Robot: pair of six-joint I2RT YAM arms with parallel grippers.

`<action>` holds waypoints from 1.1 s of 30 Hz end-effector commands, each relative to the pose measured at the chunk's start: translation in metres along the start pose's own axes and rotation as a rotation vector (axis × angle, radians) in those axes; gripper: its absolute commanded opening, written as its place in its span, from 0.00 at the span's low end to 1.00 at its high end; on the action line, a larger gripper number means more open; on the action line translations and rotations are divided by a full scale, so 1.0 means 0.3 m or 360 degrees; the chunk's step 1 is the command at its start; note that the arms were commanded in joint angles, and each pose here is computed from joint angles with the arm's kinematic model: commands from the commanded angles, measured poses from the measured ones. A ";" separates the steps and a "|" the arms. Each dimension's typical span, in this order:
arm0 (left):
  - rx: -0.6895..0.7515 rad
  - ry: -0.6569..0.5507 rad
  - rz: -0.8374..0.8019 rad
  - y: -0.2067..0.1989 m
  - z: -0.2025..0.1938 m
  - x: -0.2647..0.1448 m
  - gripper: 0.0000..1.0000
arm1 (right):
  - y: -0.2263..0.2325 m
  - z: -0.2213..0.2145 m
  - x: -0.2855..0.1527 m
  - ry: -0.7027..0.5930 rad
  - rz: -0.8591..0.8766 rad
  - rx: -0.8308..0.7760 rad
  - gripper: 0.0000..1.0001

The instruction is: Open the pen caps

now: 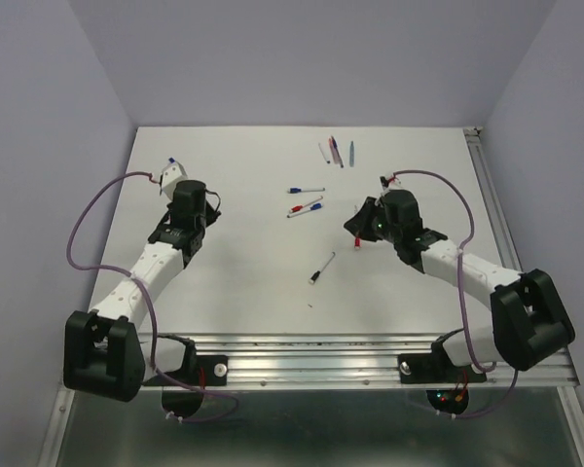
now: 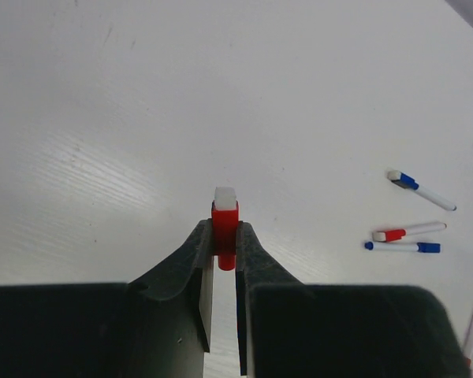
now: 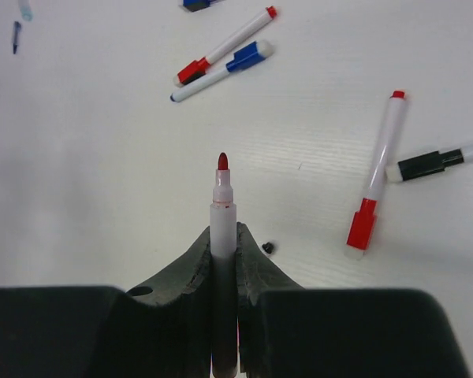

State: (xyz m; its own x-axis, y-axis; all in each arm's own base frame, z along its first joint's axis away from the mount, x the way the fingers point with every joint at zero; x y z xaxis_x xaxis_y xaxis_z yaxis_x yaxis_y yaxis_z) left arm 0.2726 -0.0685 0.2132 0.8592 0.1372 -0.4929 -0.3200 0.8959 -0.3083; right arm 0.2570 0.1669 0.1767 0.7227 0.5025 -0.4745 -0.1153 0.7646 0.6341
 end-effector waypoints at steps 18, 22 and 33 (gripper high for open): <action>0.0045 0.0158 0.0399 0.096 0.162 0.490 0.00 | -0.277 0.584 0.517 -0.0170 -0.0554 -0.0252 0.05; 0.0043 0.0161 0.0462 0.101 0.175 0.529 0.00 | -0.268 0.671 0.578 -0.0216 -0.0540 -0.0357 0.08; 0.0059 0.0296 0.0600 0.194 0.196 0.652 0.00 | -0.364 0.709 0.758 -0.0264 -0.0604 -0.0427 0.14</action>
State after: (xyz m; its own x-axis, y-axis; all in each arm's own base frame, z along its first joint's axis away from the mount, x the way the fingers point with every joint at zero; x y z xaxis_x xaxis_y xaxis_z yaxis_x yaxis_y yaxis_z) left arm 0.4368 0.0263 0.1371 0.6096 0.3579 -0.7073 -0.5759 0.8131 -0.0850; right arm 0.5652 0.1111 0.1200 0.8128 0.1364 -0.5664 0.0271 0.9623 0.2708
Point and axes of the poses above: each gripper's point midway between its finger pads, its own x axis out along the fingers, its own y axis along the line the jaws close on, z = x × y, the point moved 10 cm from there along -x, back along the fingers, and after that the axes turned 5 degrees about x, right-handed, at the moved point
